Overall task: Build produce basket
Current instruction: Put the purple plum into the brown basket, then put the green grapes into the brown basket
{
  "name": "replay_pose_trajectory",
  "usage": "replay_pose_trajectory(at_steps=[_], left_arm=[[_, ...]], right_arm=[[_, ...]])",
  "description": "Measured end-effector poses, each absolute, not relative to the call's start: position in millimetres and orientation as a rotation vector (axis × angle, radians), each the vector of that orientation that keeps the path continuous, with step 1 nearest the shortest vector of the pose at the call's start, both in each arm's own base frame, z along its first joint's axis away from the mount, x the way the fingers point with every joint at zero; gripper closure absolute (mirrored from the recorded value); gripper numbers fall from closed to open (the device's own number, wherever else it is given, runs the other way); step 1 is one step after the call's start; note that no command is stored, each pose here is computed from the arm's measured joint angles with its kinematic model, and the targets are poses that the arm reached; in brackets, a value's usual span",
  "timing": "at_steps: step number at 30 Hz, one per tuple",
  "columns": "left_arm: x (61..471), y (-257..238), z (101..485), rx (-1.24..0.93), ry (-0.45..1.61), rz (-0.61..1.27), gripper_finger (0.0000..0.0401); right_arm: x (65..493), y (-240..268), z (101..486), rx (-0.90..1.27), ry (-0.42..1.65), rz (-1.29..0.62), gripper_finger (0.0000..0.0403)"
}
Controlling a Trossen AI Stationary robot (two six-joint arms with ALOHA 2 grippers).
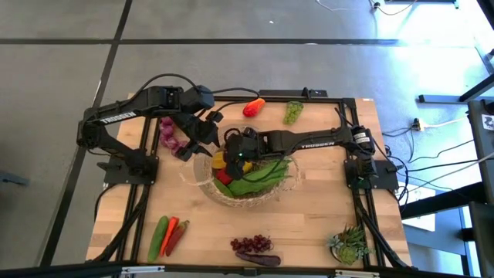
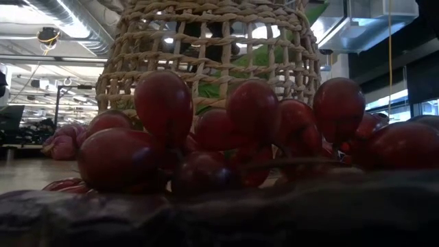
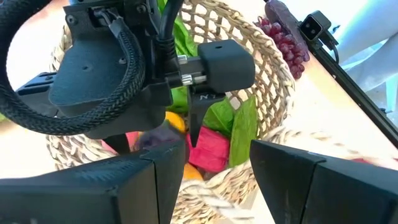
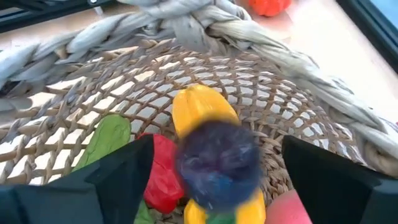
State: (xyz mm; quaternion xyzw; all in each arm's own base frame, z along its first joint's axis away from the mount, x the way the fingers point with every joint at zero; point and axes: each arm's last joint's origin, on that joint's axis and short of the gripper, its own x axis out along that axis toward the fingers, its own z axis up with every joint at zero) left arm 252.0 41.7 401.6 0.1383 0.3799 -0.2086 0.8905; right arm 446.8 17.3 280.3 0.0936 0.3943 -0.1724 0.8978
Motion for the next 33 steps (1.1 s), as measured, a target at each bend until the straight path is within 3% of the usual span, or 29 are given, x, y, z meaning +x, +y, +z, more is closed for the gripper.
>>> replay_pose_trajectory(at_steps=[5, 16, 22, 33], left_arm=[[252, 42, 402, 0.287, 0.789, -0.433, 0.023], [252, 42, 402, 0.287, 0.788, -0.433, 0.023], [252, 42, 402, 0.287, 0.788, -0.433, 0.023], [252, 42, 402, 0.288, 0.788, -0.433, 0.023]], right_arm=[[447, 17, 280, 0.163, 0.816, -0.364, 0.0008], [448, 17, 288, 0.188, 0.796, -0.364, 0.002], [446, 18, 314, 0.155, 0.784, -0.333, 0.0021], [432, 14, 363, 0.101, 0.757, -0.44, 0.0021]])
